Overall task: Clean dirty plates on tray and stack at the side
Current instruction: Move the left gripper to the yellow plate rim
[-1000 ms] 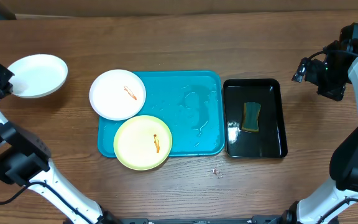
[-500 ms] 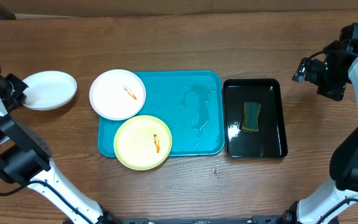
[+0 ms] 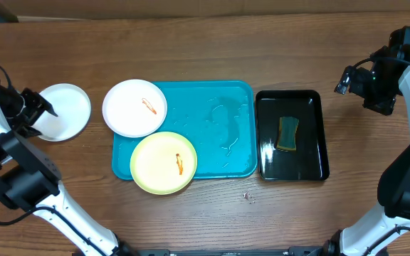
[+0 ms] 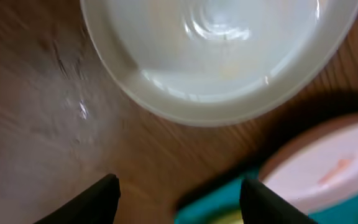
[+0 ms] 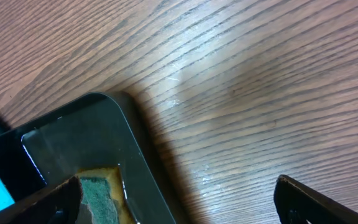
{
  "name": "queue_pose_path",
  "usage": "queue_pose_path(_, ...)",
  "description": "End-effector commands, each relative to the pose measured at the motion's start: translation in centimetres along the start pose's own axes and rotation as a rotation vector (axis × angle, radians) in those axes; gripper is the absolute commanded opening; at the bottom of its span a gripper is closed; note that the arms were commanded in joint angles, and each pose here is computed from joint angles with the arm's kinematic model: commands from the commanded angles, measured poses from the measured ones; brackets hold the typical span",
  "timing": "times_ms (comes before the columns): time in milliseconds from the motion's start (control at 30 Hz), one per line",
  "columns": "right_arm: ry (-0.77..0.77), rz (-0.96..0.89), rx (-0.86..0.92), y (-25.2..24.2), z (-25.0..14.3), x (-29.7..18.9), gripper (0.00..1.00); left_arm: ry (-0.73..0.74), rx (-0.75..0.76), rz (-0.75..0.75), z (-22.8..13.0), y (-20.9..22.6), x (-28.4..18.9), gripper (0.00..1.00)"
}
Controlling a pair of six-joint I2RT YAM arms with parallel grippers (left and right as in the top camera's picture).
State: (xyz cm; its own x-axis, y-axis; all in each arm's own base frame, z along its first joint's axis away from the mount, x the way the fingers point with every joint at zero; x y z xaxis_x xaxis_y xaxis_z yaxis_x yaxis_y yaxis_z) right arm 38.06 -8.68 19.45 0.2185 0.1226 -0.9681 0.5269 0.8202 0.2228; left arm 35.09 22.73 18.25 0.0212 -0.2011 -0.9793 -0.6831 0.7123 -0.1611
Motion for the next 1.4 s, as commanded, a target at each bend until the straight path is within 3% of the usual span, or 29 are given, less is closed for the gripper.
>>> queue_pose_path(0, -0.033, 0.012, -0.007, 0.3, 0.3, -1.0, 1.00, -0.026, 0.126, -0.084, -3.1, -3.4, -4.1, 0.65)
queue_pose_path(233, -0.033, 0.013, -0.007, 0.3, 0.3, -1.0, 1.00, 0.016, 0.338, -0.053, -9.5, -10.0, -5.7, 0.64)
queue_pose_path(400, -0.033, 0.013, -0.007, 0.3, 0.3, -1.0, 1.00, 0.042, 0.489, 0.064, -15.7, -13.0, -5.1, 0.67)
queue_pose_path(533, -0.033, 0.012, -0.007, 0.3, 0.3, -1.0, 1.00, 0.053, 0.543, 0.174, -20.3, -13.0, -4.5, 0.68)
queue_pose_path(767, -0.033, 0.013, -0.007, 0.3, 0.3, -1.0, 1.00, 0.096, 0.458, 0.248, -26.0, -9.3, -1.9, 0.67)
queue_pose_path(1033, -0.033, 0.013, -0.007, 0.3, 0.3, -1.0, 1.00, 0.070, 0.337, 0.236, -28.3, -6.0, 3.0, 0.59)
queue_pose_path(1367, -0.033, 0.013, -0.007, 0.3, 0.3, -1.0, 1.00, 0.052, 0.287, 0.181, -27.8, -5.0, 10.0, 0.53)
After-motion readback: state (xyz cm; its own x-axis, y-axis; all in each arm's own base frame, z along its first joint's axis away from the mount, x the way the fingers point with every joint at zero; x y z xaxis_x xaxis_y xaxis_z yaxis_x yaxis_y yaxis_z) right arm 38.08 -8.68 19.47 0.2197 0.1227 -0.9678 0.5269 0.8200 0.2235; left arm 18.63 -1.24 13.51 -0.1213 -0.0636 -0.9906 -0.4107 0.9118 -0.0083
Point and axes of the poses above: each gripper's point midway between its finger pads, its own x axis out along the fingers, its own y axis along the line the jaws close on, z = x × y, the point moved 8 cm from there along -x, back along the fingers, and after that the axes turned 9 degrees about x, right-handed, at the moved point
